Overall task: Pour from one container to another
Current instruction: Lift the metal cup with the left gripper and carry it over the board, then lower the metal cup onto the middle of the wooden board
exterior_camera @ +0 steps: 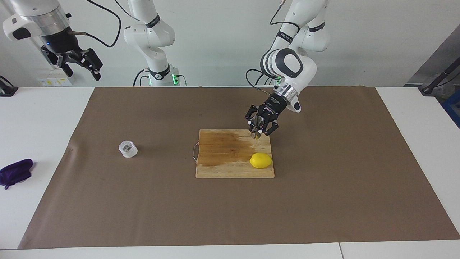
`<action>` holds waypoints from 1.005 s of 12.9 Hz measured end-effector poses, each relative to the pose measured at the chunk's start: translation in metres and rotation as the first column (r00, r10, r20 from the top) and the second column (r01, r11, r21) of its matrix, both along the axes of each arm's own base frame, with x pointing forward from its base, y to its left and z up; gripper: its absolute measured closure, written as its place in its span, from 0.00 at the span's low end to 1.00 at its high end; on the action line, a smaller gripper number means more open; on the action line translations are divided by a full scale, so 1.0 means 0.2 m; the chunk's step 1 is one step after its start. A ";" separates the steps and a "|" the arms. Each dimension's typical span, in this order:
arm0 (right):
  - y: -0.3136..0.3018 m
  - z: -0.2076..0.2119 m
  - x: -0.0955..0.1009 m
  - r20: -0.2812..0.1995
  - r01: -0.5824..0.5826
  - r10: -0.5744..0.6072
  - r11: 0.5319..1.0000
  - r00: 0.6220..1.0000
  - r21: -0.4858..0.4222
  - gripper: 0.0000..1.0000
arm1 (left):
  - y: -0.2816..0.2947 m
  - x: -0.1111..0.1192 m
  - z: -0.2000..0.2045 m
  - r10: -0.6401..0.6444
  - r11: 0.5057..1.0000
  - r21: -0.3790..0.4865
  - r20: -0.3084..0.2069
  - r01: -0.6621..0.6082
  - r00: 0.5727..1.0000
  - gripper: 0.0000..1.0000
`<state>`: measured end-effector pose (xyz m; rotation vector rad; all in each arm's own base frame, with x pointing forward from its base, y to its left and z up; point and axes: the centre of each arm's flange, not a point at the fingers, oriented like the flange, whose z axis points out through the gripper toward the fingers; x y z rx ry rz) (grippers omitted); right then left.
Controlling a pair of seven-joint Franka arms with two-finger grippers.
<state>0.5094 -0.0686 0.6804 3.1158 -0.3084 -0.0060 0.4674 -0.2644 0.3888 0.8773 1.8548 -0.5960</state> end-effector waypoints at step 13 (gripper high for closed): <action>0.00 0.00 0.00 0.000 0.000 0.000 1.000 1.000 0.000 0.00 | -0.33 0.04 -0.23 -0.057 0.998 0.017 -0.038 0.058 0.998 0.91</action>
